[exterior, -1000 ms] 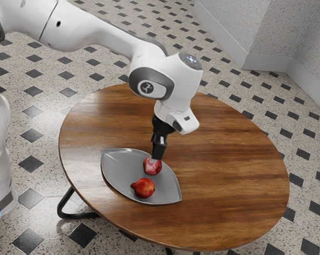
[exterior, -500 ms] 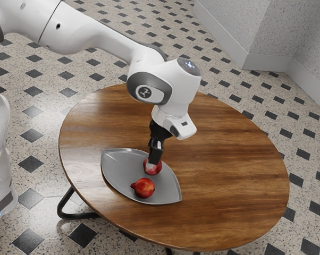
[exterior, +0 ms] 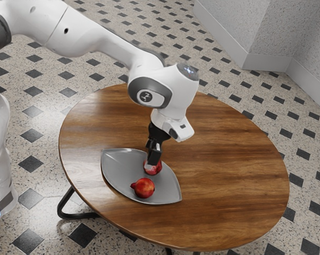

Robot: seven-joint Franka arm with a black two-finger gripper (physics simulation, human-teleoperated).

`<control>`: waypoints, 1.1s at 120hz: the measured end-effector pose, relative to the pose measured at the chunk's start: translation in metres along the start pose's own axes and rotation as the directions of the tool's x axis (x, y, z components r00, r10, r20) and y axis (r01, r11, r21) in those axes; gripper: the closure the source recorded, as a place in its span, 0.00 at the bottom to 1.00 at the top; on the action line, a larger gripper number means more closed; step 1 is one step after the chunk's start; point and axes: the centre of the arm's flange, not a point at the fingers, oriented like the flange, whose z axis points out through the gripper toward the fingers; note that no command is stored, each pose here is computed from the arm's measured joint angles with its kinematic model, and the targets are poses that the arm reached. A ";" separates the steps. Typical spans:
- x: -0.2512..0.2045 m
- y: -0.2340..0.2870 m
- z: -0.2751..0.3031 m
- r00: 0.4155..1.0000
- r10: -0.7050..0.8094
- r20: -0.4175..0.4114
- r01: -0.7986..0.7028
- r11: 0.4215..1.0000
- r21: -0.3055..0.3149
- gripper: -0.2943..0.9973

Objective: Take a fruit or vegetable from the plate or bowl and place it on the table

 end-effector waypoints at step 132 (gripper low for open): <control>0.026 -0.002 0.008 0.998 -0.015 -0.056 0.014 1.000 -0.006 0.49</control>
